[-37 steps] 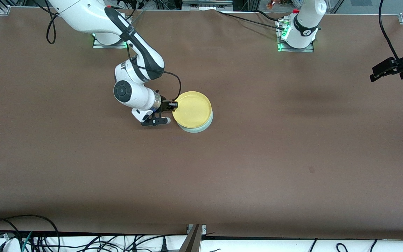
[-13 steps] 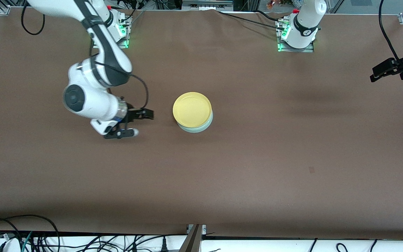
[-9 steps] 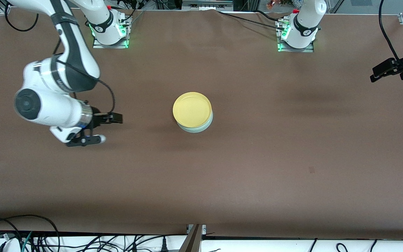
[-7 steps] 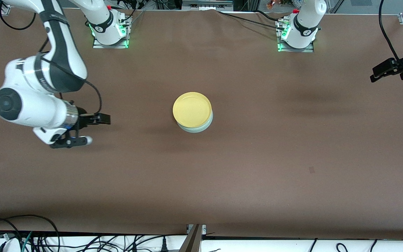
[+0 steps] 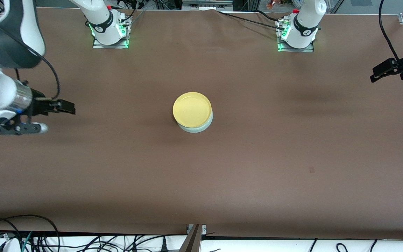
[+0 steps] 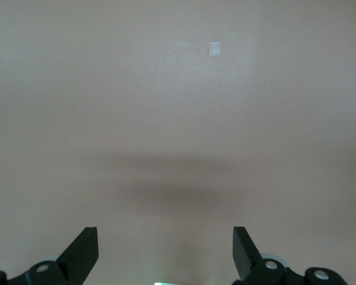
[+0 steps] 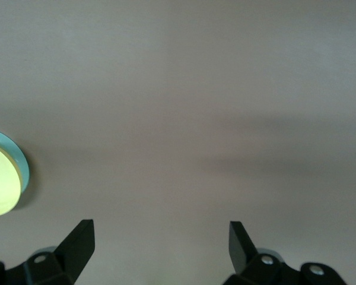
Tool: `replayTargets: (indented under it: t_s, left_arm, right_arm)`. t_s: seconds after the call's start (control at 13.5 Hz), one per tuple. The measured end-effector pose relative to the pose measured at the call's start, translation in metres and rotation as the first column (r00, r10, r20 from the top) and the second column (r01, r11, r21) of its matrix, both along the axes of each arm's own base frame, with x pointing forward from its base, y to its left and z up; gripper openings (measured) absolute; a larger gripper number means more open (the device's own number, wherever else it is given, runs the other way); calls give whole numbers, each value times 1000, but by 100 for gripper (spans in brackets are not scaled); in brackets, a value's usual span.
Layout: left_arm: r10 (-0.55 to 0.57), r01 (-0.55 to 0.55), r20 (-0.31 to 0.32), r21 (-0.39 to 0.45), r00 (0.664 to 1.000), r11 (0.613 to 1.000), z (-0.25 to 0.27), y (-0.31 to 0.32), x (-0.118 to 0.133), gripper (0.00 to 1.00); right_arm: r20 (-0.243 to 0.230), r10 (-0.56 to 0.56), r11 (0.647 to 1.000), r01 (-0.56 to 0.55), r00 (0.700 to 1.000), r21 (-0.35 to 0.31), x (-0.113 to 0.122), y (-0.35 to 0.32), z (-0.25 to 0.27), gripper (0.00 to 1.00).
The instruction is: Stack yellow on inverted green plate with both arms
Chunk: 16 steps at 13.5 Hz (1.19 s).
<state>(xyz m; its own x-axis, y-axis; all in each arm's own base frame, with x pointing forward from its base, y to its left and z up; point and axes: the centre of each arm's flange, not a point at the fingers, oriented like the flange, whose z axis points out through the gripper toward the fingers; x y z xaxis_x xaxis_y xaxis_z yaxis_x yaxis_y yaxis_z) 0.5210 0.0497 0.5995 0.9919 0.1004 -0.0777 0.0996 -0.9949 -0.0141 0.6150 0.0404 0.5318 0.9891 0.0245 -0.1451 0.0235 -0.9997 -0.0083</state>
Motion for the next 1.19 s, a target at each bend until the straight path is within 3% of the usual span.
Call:
replayTargets:
  t_s: [0.37,0.59,0.89,1.19]
  left_arm:
    - [0,0,1,0,1000,1000,0,0,0,100]
    - [0,0,1,0,1000,1000,0,0,0,100]
    - [0,0,1,0,1000,1000,0,0,0,100]
    - [0,0,1,0,1000,1000,0,0,0,100]
  right_arm:
    - [25,-61,998,61,998,1,-24,-42,45,100]
    - [50,-20,1000,20,999,-1,-36,-42,67,100]
    - [-7,33,999,-33,999,-34,-50,-31,73,100]
    - [-17,33,999,-34,999,-35,-50,-35,70,100]
